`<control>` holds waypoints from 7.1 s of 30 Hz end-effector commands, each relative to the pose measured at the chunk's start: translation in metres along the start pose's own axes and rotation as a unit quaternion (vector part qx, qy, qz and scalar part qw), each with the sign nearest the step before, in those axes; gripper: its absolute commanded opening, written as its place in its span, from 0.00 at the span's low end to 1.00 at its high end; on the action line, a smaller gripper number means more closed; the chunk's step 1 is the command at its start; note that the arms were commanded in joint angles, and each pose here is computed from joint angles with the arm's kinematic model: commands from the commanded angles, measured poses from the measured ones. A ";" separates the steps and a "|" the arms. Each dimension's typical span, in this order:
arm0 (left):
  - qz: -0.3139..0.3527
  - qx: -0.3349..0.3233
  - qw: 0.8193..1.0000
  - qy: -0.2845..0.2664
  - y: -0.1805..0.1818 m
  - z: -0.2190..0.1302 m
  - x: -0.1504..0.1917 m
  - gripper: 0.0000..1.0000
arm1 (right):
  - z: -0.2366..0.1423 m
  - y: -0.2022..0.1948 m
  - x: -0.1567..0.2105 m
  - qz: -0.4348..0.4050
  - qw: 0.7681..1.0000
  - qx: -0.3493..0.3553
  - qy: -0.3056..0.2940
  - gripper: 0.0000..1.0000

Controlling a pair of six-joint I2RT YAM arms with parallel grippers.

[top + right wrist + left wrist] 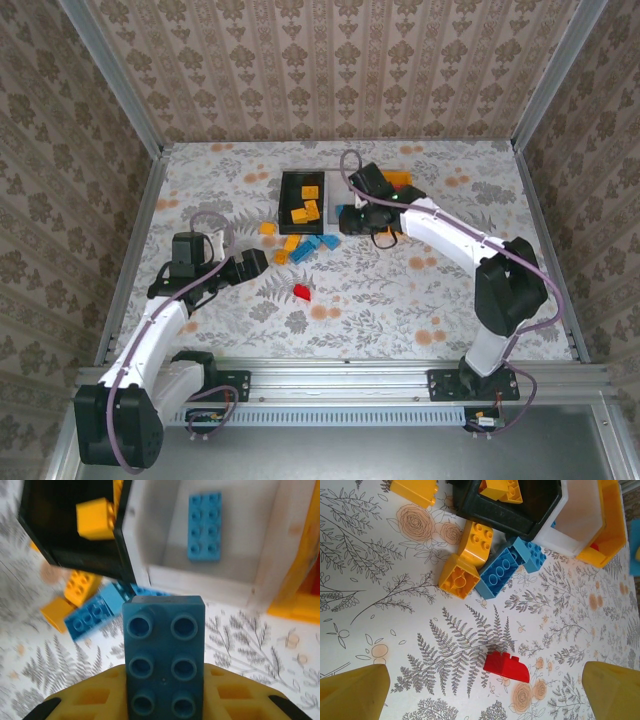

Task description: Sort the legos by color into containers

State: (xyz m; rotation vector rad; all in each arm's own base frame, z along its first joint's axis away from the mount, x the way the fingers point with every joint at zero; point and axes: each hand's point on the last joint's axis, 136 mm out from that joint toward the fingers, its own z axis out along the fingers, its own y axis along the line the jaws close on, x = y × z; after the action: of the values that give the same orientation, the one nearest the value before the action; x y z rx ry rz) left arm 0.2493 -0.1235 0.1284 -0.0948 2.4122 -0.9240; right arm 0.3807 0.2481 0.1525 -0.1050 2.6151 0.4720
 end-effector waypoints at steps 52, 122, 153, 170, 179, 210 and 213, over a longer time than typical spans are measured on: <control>-0.030 0.056 0.998 -0.001 -0.010 0.002 -0.004 1.00 | 0.033 0.034 -0.012 0.024 0.999 -0.037 0.030 0.60; -0.042 0.040 0.998 -0.001 0.000 0.003 -0.004 1.00 | 0.065 -0.034 0.087 -0.048 0.987 0.097 0.121 0.61; -0.041 0.042 0.998 -0.002 -0.001 0.002 -0.004 1.00 | 0.057 -0.023 0.071 -0.038 0.990 0.083 0.104 0.30; -0.040 0.042 0.998 -0.003 -0.001 0.003 -0.004 1.00 | 0.051 -0.015 -0.047 -0.028 0.997 0.063 0.029 0.32; -0.042 0.041 0.998 -0.001 0.000 0.003 -0.003 1.00 | 0.073 -0.024 -0.076 -0.027 0.996 0.081 0.031 0.57; -0.048 0.039 0.998 0.005 0.002 0.005 -0.001 1.00 | 0.117 -0.012 0.039 -0.077 0.993 0.019 0.091 0.73; -0.049 0.039 0.998 0.006 0.002 0.005 -0.001 1.00 | 0.126 -0.013 0.037 -0.082 0.992 0.025 0.093 0.73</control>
State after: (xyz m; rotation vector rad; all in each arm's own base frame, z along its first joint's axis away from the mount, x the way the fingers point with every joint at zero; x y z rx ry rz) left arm 0.2556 -0.1262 0.1290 -0.1861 2.3817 -1.0708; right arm 0.3932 0.2736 0.0275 -0.3250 2.7962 0.3532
